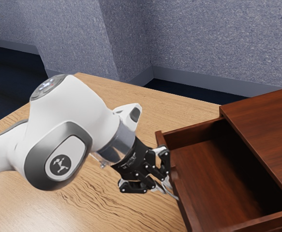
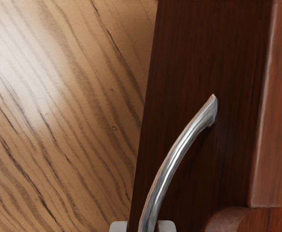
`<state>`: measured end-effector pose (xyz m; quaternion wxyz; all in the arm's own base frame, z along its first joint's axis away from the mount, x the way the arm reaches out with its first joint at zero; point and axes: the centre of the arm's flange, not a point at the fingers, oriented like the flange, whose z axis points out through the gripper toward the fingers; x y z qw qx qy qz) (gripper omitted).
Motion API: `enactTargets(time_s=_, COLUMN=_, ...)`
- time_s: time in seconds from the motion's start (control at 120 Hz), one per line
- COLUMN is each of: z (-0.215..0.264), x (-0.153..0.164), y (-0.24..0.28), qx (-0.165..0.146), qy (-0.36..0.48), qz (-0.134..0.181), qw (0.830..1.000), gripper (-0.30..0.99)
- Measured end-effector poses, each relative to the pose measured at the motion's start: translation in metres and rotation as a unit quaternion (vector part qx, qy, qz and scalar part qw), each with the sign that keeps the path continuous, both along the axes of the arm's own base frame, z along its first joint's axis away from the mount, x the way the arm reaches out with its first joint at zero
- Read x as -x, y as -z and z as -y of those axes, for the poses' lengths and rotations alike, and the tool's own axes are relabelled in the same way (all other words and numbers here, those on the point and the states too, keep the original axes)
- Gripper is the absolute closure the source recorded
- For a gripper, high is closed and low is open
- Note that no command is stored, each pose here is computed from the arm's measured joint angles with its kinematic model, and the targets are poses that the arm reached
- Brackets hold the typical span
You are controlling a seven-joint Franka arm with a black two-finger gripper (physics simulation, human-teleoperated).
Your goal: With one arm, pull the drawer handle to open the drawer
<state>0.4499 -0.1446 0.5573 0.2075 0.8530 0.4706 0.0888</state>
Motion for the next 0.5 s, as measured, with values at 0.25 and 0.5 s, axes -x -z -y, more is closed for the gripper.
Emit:
enactTargets(time_s=0.25, z=-0.026, x=0.023, y=-0.038, qx=0.008, qy=-0.017, qz=0.025, qw=1.000, gripper=0.71)
enactTargets(time_s=0.5, z=-0.110, x=0.065, y=-0.187, qx=-0.045, qy=-0.023, qz=0.048, qw=0.998, gripper=0.29)
